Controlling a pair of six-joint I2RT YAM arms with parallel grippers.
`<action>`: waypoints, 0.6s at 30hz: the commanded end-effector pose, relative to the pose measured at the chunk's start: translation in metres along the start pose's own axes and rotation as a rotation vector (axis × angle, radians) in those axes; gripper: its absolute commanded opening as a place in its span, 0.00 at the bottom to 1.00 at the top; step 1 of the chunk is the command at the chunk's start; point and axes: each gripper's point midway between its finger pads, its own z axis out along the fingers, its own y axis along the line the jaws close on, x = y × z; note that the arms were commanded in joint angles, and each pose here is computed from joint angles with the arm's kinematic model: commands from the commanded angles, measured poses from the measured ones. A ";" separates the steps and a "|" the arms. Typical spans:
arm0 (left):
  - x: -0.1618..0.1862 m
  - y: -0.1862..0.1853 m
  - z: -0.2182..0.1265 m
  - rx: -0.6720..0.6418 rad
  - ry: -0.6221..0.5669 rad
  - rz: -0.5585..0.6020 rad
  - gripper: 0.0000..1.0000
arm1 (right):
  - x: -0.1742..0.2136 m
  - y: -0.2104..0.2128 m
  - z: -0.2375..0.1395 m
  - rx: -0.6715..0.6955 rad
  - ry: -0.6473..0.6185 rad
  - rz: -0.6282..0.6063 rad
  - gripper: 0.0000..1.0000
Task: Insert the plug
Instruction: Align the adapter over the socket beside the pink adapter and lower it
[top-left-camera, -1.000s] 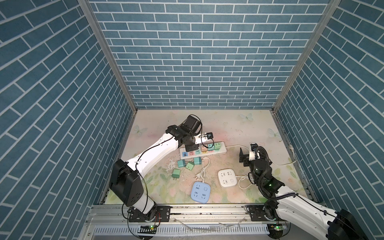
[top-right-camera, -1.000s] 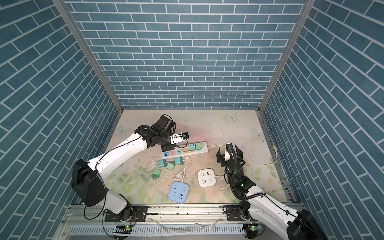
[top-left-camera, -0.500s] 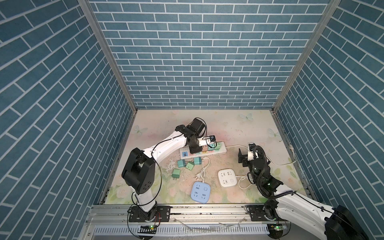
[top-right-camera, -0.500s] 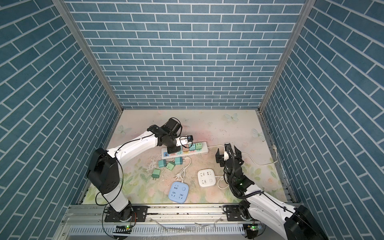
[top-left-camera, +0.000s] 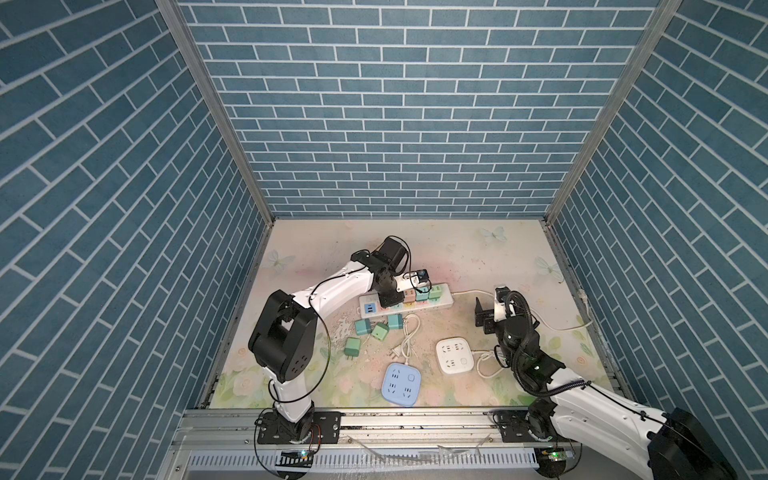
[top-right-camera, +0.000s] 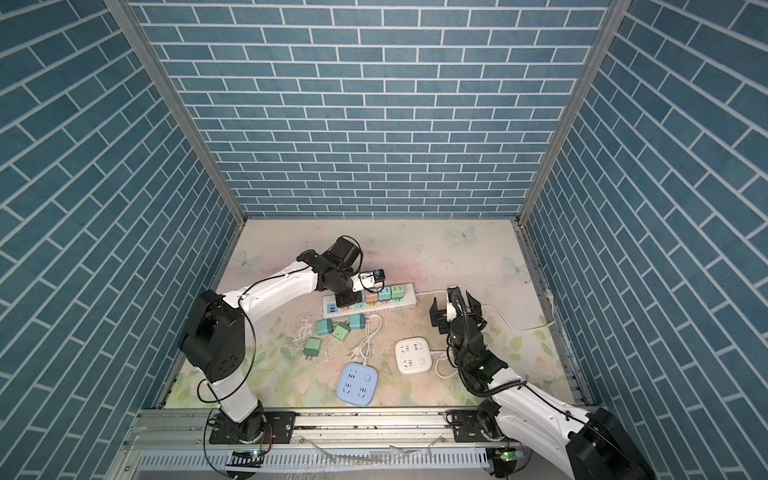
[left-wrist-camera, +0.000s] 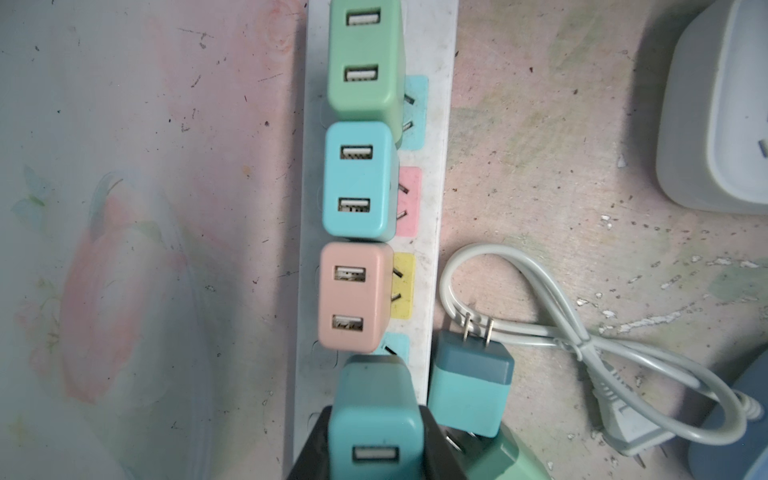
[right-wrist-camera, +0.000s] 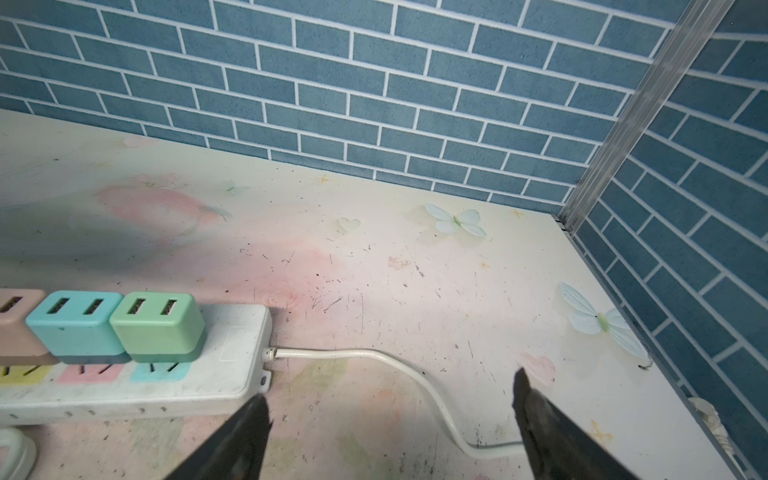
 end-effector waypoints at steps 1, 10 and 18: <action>0.000 0.001 0.005 0.017 -0.017 -0.015 0.00 | -0.016 0.001 0.002 0.000 -0.037 0.003 0.93; 0.007 -0.001 0.019 0.039 0.007 -0.021 0.00 | -0.016 0.001 0.000 -0.009 -0.044 0.005 0.93; 0.013 -0.004 0.028 0.053 0.030 -0.011 0.00 | -0.016 0.001 0.000 -0.009 -0.044 0.005 0.93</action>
